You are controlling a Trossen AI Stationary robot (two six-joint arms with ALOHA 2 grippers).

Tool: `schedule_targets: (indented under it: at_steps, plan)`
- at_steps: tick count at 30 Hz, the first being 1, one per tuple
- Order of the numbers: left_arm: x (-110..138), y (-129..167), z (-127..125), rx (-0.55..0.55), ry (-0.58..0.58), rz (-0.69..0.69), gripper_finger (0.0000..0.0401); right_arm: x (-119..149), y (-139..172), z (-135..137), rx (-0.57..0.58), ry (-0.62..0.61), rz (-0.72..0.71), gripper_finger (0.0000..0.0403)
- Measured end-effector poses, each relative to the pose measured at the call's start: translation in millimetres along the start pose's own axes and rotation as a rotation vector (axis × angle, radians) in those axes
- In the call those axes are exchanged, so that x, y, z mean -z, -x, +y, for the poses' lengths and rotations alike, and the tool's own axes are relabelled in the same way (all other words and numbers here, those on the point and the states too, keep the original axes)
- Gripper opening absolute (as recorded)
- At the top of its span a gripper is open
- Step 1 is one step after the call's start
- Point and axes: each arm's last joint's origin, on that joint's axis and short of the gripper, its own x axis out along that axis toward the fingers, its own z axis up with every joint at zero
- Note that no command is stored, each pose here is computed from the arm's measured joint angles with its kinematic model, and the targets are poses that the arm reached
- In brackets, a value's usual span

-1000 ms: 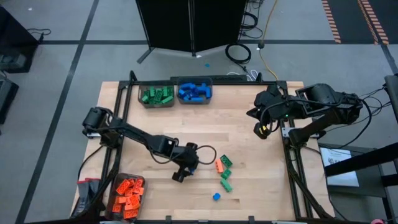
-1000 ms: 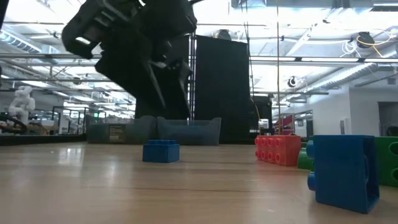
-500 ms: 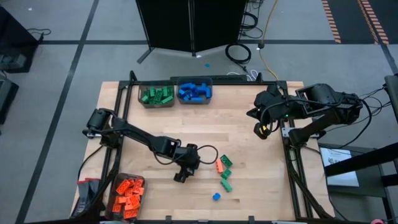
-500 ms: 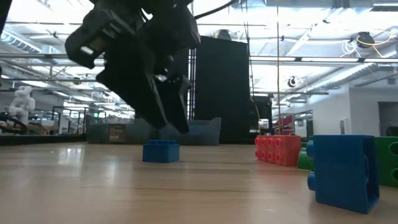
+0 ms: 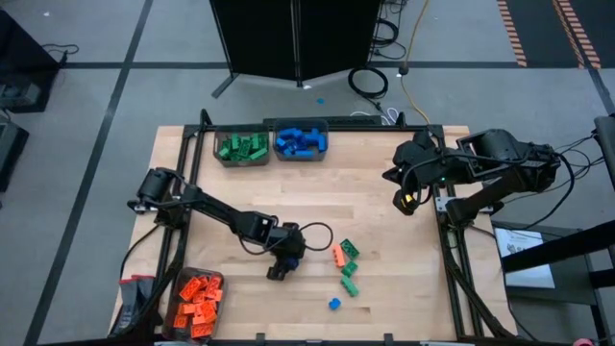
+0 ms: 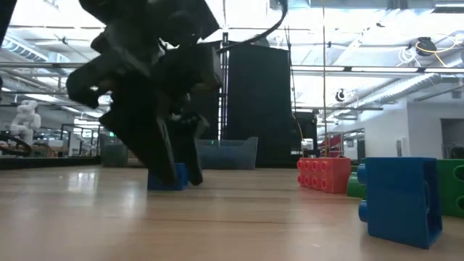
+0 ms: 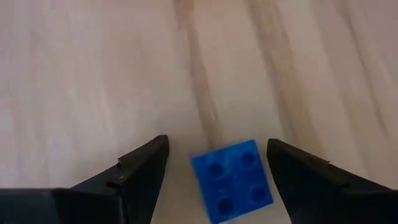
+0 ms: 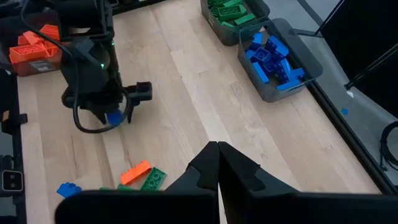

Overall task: Sort blocks
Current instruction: Put the blue gamepiece into the top right black bin

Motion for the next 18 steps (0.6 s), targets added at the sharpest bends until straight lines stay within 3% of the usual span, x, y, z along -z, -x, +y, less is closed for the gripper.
schedule_targets:
  at_steps: [7, 12, 18]
  plan:
    - [15.8, -4.3, 1.1, -0.064, 0.082, 0.011, 0.0279, 0.9, 0.0, -0.5, 0.005, 0.004, 0.009, 0.0]
    - [20.4, -6.4, -6.4, -0.088, 0.065, 0.034, 0.0276, 1.0, 0.0, -0.5, 0.005, 0.005, 0.01, 0.0]
    - [23.2, -8.6, -18.8, -0.141, 0.056, 0.037, 0.0244, 1.6, 0.0, -0.9, 0.009, 0.008, 0.016, 0.0]
